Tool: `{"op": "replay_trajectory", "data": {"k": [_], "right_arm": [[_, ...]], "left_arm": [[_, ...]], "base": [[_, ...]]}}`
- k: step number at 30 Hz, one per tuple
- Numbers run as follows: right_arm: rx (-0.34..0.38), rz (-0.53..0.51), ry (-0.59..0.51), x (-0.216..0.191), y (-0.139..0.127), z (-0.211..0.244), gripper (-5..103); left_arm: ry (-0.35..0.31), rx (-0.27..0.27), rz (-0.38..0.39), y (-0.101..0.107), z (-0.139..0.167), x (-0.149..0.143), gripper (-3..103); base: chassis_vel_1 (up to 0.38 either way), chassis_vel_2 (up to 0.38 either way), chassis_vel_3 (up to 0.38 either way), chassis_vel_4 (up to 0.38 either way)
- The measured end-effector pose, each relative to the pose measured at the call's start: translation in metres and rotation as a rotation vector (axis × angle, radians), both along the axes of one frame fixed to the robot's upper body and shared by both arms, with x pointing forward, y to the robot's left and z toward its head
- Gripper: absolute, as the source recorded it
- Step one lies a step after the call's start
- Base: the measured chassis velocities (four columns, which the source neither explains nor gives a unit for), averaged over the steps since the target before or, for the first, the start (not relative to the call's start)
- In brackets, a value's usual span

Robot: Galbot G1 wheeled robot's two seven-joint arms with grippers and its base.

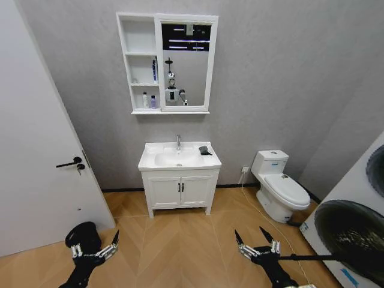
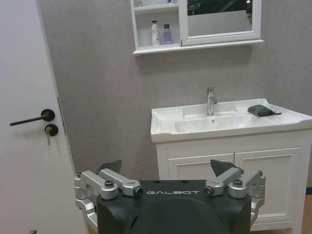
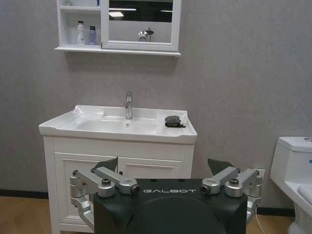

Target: Move facial cleanser and shampoo from washbasin to cabinet, then wipe washbasin with towel.

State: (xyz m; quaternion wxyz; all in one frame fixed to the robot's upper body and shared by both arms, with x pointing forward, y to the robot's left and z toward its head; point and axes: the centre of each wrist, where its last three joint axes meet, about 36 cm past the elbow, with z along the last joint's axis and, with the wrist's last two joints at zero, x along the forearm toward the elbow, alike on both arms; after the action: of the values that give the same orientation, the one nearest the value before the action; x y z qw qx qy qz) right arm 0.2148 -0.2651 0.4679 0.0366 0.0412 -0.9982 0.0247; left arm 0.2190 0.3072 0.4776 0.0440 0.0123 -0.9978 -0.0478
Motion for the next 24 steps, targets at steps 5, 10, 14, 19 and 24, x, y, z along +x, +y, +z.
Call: {"op": "replay_trajectory", "data": {"k": [5, 10, 14, 19, 24], "right_arm": [[0.000, 0.000, 0.000, 0.0000, 0.0000, 0.0000, 100], [0.000, 0.000, 0.000, 0.0000, 0.0000, 0.0000, 100], [0.000, 0.000, 0.000, 0.0000, 0.0000, 0.0000, 100], [0.000, 0.000, 0.000, 0.0000, 0.0000, 0.0000, 100], [0.000, 0.000, 0.000, 0.0000, 0.0000, 0.0000, 100]], "left_arm": [[0.000, 0.000, 0.000, 0.0000, 0.0000, 0.0000, 100], [0.000, 0.000, 0.000, 0.0000, 0.0000, -0.0001, 100], [0.000, 0.000, 0.000, 0.0000, 0.0000, 0.0000, 100], [0.000, 0.000, 0.000, 0.0000, 0.0000, 0.0000, 100], [0.000, 0.000, 0.000, 0.0000, 0.0000, 0.0000, 100]], "base": [[0.078, -0.004, -0.011, 0.068], [0.051, -0.008, -0.003, 0.041], [0.000, 0.000, 0.000, 0.000], [0.000, 0.000, 0.000, 0.000], [0.000, 0.000, 0.000, 0.000]]}}
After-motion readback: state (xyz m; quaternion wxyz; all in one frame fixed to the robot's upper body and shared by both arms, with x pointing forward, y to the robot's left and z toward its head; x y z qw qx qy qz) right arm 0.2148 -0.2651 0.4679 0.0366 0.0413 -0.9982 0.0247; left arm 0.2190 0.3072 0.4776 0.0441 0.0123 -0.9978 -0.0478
